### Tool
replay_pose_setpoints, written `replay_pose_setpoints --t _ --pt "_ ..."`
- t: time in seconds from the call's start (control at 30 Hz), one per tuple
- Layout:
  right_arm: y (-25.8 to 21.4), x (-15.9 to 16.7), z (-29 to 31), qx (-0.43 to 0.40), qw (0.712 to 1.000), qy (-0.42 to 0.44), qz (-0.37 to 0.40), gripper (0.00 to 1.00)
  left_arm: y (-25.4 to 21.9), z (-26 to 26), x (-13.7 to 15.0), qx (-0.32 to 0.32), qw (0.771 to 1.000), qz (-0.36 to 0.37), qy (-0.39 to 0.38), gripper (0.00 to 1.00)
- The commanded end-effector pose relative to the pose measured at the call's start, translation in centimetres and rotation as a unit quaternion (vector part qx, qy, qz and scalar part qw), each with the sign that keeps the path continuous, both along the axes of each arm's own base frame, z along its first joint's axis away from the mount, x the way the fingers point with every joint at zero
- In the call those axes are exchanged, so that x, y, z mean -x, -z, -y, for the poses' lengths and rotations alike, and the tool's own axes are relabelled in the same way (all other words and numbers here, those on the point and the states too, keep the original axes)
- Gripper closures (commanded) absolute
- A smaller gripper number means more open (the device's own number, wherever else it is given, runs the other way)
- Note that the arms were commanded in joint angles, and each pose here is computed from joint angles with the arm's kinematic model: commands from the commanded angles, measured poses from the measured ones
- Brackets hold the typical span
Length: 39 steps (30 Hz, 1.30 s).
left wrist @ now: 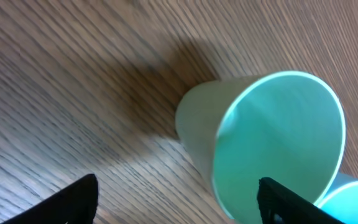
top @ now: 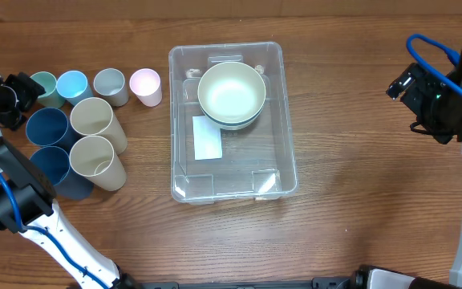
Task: Pack container
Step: 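Grasp the mint cup with the left gripper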
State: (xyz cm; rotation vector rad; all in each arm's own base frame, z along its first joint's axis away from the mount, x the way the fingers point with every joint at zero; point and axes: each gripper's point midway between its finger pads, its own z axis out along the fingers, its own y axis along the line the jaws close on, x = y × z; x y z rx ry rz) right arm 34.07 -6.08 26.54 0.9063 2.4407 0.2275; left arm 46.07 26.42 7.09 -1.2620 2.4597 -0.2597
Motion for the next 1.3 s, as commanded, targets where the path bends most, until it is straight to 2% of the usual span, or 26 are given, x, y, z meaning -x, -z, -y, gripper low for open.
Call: replay_pose_setpoints --t 0.0,0.03,0.07,0.1,0.3,0.53,0.87,0.97,1.17,1.27 --pt "-0.4 -0.2 0.2 0.001 1.0 0.004 0.006 0.0 0.5 -0.8 -0.1 -0.017 1.0 -0.009 -0.016 0.28" --pt "-0.4 -0.2 0.2 0.001 1.0 0.004 0.006 0.0 0.5 -0.9 -0.1 -0.018 1.0 -0.008 -0.016 0.31" --pt "-0.4 -0.2 0.2 0.001 1.0 0.004 0.006 0.0 0.6 -0.9 -0.2 -0.018 1.0 -0.009 -0.016 0.4" --pt "-0.4 -0.2 0.2 0.001 1.0 0.004 0.006 0.0 0.6 -0.9 -0.1 -0.018 1.0 -0.009 -0.016 0.43" --pt "-0.4 -0.2 0.2 0.001 1.0 0.004 0.006 0.0 1.3 -1.0 -0.5 -0.019 1.0 -0.007 -0.016 0.41" --pt "-0.4 -0.2 0.2 0.001 1.0 0.004 0.006 0.0 1.0 -1.4 -1.5 -0.03 0.999 0.013 -0.013 0.59" --pt "-0.4 -0.2 0.2 0.001 1.0 0.004 0.006 0.0 0.7 0.4 -3.2 -0.039 0.999 0.024 0.01 0.67" --pt "-0.4 -0.2 0.2 0.001 1.0 0.004 0.006 0.0 0.7 0.7 -3.4 -0.04 0.999 0.025 0.012 0.75" --pt "-0.4 -0.2 0.2 0.001 1.0 0.004 0.006 0.0 0.7 0.8 -3.1 -0.034 0.999 0.02 0.013 0.96" --pt "-0.4 -0.2 0.2 0.001 1.0 0.004 0.006 0.0 -0.4 0.7 -2.9 -0.038 0.999 0.022 0.018 0.96"
